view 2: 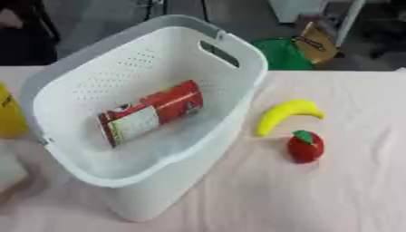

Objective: Pick up objects on the table and place them in the box.

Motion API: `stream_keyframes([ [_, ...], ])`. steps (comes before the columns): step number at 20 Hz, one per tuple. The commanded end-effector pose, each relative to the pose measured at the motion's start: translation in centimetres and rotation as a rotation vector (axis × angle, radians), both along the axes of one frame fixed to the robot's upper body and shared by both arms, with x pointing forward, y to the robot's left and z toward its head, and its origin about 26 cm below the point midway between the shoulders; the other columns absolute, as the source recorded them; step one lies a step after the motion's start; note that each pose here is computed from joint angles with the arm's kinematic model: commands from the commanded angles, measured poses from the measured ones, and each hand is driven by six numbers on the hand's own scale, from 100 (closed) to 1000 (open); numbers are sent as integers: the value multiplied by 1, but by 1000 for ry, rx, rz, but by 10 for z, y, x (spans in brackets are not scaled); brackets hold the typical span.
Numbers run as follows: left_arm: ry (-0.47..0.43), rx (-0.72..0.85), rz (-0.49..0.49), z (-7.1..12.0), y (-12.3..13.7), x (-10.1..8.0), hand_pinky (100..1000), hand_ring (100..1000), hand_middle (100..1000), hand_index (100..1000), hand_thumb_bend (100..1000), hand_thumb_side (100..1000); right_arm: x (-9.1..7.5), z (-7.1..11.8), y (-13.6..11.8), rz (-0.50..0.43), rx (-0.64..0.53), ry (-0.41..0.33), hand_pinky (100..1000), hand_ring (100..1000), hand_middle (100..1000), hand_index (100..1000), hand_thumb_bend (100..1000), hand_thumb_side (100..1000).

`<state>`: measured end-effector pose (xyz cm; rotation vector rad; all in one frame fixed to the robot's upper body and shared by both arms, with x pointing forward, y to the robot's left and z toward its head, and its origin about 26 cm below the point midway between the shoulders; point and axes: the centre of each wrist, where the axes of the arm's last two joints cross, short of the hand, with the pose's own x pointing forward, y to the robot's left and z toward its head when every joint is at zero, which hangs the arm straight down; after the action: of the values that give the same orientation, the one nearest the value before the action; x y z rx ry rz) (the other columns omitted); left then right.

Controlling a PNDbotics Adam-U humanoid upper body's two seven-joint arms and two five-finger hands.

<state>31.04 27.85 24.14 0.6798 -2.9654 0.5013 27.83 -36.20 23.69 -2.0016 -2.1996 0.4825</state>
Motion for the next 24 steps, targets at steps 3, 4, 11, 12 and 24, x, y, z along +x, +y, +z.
stream_keyframes([
  [3, -59, 10, -6, 7, 1, -3, 678, 573, 600, 740, 107, 1000, -4, 29, -1, -144, -233, 370, 746, 783, 863, 944, 100, 812],
  [4, -58, 11, -8, 7, 1, -3, 678, 573, 600, 740, 107, 1000, -4, 33, 0, -173, -272, 456, 746, 783, 863, 944, 100, 812],
  [11, -54, 16, -16, 7, 0, -3, 678, 573, 600, 741, 106, 1000, -3, 49, 7, -295, -497, 833, 741, 801, 902, 973, 100, 856],
  [12, -54, 16, -16, 7, 0, -3, 678, 573, 600, 741, 106, 1000, -3, 50, 8, -300, -508, 853, 741, 801, 902, 973, 100, 856],
  [24, -47, 24, -28, 7, -1, -3, 678, 573, 600, 741, 105, 1000, -5, 56, 10, -365, -582, 1105, 748, 824, 929, 999, 100, 904],
])
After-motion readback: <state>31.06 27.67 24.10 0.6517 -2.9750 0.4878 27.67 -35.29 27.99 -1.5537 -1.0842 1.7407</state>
